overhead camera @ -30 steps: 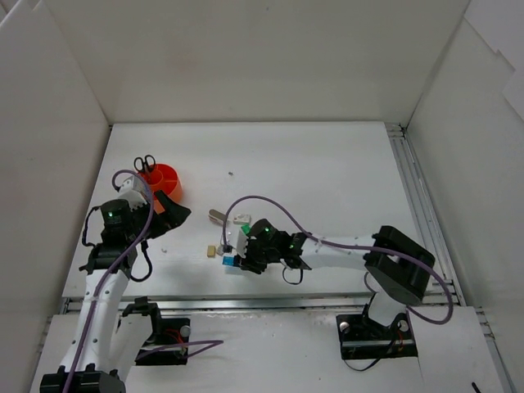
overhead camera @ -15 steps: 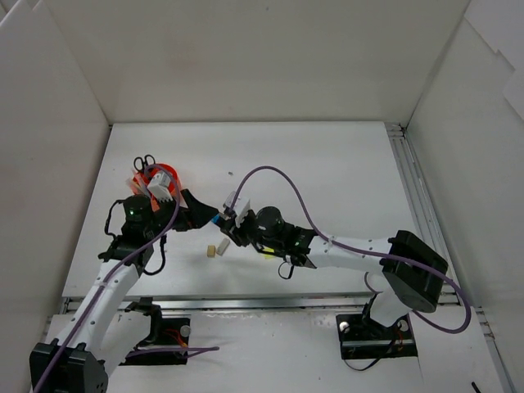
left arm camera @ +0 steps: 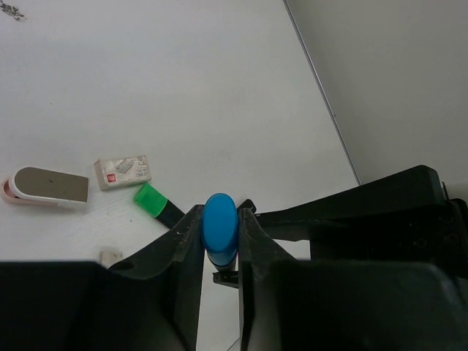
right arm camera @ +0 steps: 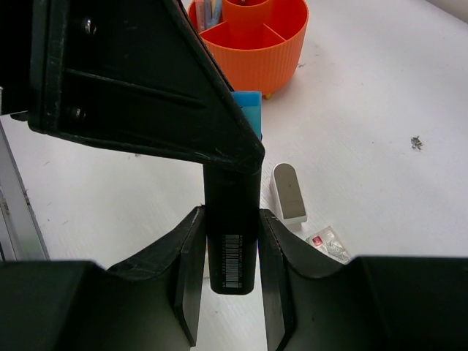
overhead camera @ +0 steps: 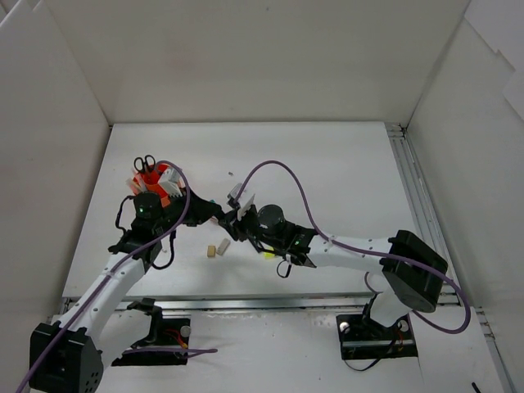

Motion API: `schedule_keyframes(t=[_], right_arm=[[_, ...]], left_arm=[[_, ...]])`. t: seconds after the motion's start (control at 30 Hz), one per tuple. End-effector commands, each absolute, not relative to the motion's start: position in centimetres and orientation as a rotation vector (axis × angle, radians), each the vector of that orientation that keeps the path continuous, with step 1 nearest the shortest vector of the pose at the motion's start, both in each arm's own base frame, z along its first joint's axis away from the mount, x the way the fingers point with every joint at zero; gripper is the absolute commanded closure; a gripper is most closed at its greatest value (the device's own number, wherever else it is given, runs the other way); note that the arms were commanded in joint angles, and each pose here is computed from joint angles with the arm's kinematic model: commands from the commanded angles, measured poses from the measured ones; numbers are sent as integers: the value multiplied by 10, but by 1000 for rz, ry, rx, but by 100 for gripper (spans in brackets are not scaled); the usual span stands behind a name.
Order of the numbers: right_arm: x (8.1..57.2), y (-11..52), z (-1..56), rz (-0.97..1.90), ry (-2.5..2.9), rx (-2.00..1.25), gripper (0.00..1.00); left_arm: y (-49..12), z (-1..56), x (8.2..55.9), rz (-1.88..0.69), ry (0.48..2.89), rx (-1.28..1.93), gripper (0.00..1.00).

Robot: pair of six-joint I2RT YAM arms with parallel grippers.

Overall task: Sort the stationery into containers
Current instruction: Pick up the pen from the corner of the board, then place the pen in the storage box.

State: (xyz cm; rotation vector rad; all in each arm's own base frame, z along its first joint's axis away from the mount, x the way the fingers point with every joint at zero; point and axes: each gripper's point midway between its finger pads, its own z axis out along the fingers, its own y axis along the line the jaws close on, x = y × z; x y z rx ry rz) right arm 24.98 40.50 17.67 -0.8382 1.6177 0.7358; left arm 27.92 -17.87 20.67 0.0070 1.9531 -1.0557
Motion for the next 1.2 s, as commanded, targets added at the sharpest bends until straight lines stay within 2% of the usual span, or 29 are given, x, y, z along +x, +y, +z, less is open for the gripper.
schedule_keyframes(t=[0.0,0.07,0.1,0.13,0.17,0.2,0.27,0.3,0.67,0.77,1.17], right_arm=[[257,419,249,818,1436,-717,100],[258,420,249,813,1437,-718,100],[259,420,249,807,1435,-718,100],[260,419,246,801,1442,-718,91],[261,419,247,799,1441,-715,79],[261,418,246,794,1444,-711,54],[261,416,246,791,1450,-698,28],[261,414,249,787,1442,-698,3],[276,339,219,640,1541,-555,2],[282,316,208,573,1581,-521,2],[300,247,193,336,1679,-331,2]], left_arm=[[-179,235,294,-1032,1841,44,90],[-179,235,294,-1033,1842,40,100],[-181,236,293,-1037,1840,47,100],[-181,239,293,-1034,1832,47,100],[-179,238,294,-1025,1838,33,100],[-175,241,297,-997,1832,11,100],[-164,238,305,-903,1851,-28,100],[-160,246,309,-871,1837,-31,100],[-34,268,367,-239,1765,-373,100],[9,262,368,-32,1771,-606,100],[51,232,393,209,1709,-1027,100]])
